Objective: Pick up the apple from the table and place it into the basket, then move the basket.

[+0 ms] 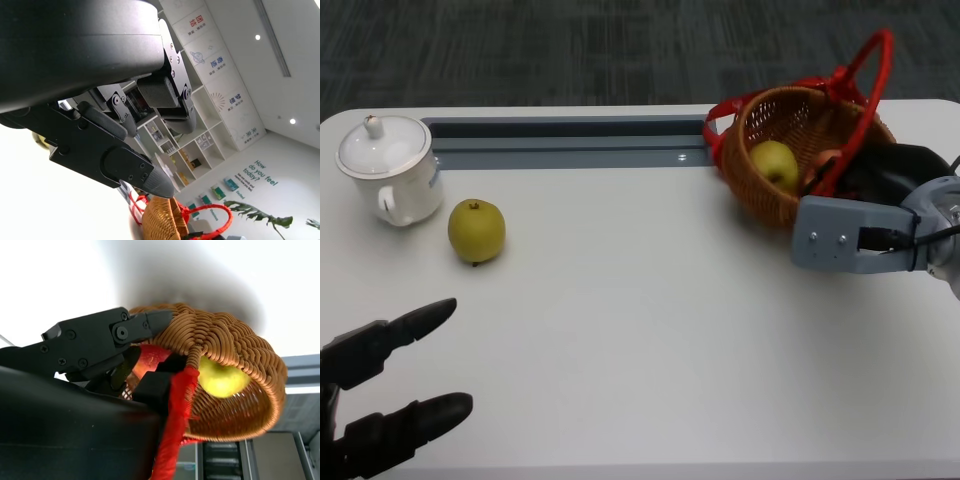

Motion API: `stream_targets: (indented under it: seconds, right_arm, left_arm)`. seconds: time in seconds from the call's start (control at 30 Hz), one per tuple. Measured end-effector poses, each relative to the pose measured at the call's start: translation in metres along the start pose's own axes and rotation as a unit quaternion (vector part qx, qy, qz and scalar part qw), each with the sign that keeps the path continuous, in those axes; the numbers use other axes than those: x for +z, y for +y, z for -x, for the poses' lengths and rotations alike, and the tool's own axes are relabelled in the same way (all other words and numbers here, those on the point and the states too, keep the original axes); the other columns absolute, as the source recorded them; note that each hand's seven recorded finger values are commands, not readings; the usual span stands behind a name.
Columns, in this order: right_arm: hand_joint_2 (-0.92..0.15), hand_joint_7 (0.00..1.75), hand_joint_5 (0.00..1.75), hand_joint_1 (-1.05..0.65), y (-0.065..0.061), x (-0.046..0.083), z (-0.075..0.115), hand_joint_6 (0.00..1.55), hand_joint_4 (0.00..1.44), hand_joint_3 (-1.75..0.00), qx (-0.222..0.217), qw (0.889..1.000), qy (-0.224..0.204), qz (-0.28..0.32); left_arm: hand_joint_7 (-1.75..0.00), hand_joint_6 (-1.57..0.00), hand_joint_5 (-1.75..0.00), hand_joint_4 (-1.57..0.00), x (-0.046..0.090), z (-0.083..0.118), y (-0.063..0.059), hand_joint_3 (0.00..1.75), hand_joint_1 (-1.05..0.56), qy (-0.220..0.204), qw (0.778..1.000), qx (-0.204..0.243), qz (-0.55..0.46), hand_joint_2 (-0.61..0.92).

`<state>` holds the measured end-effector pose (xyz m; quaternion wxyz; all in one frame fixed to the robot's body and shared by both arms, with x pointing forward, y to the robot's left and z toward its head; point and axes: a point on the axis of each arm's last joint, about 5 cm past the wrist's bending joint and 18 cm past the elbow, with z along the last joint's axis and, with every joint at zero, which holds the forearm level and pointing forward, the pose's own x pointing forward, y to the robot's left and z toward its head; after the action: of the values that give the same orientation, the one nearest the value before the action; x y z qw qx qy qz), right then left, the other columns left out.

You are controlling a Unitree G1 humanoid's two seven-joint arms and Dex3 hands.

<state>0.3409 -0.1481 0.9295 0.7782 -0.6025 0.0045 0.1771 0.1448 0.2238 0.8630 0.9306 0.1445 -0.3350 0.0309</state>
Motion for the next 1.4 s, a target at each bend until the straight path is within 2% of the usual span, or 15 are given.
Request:
stream_targets:
  seconds: [0.07,0.13,0.2,0.27,0.5,0.7,1.07,1.23,1.4]
  right_arm:
    - [-0.81,0.00,0.00,-0.97,0.001,0.000,0.000,0.34,0.35,0.00,0.020,1.000,-0.003,0.008]
    - [-0.81,0.00,0.00,-1.03,0.002,0.000,0.000,0.19,0.20,-0.01,0.034,0.999,-0.008,0.022]
    - [-0.84,0.00,0.00,-1.04,0.002,0.001,0.000,0.10,0.11,-0.02,0.041,0.999,-0.014,0.033]
    - [-0.86,0.00,0.00,-1.05,0.003,0.002,0.000,0.06,0.07,-0.02,0.042,0.998,-0.023,0.037]
    - [-0.85,0.01,0.01,-1.05,0.000,0.002,0.001,0.05,0.08,-0.01,0.030,0.999,-0.042,0.007]
    - [-0.87,0.01,0.01,-1.05,-0.006,-0.004,0.003,0.06,0.10,-0.01,0.019,0.999,-0.044,-0.015]
    - [-0.88,0.01,0.02,-1.05,-0.026,-0.019,0.007,0.08,0.13,-0.01,-0.008,0.999,-0.029,-0.022]
    - [-0.84,0.01,0.02,-1.04,-0.034,-0.026,0.009,0.09,0.15,0.00,-0.019,0.999,-0.023,-0.019]
    - [-0.84,0.00,0.01,-1.02,-0.042,-0.034,0.013,0.10,0.15,0.00,-0.043,0.998,-0.025,-0.041]
  left_arm:
    - [-0.01,-0.92,-0.03,-1.00,0.000,-0.002,-0.001,0.00,-0.61,-0.002,1.000,0.000,0.001,0.81]
    - [-0.01,-0.93,-0.03,-1.00,-0.001,-0.003,-0.001,0.00,-0.61,-0.004,1.000,0.000,0.002,0.81]
    - [-0.01,-0.93,-0.03,-1.00,-0.001,-0.004,-0.003,0.00,-0.61,-0.005,1.000,0.000,0.005,0.81]
    - [-0.01,-0.94,-0.03,-1.00,-0.002,-0.005,-0.004,0.00,-0.61,-0.006,1.000,0.000,0.007,0.81]
    - [-0.01,-0.95,-0.02,-1.00,-0.005,-0.004,-0.009,0.00,-0.62,0.002,1.000,-0.001,0.018,0.80]
    - [-0.01,-0.95,-0.02,-1.00,-0.008,-0.009,-0.013,0.00,-0.63,-0.001,1.000,0.003,0.030,0.79]
    - [-0.01,-0.96,-0.02,-1.01,-0.011,-0.016,-0.018,0.00,-0.62,-0.007,0.999,0.003,0.047,0.79]
    - [-0.02,-0.98,-0.02,-1.01,-0.012,-0.017,-0.018,0.00,-0.63,-0.008,0.999,0.003,0.048,0.78]
    - [-0.01,-0.98,-0.02,-1.01,-0.013,-0.021,-0.018,0.00,-0.62,-0.013,0.999,0.002,0.049,0.78]
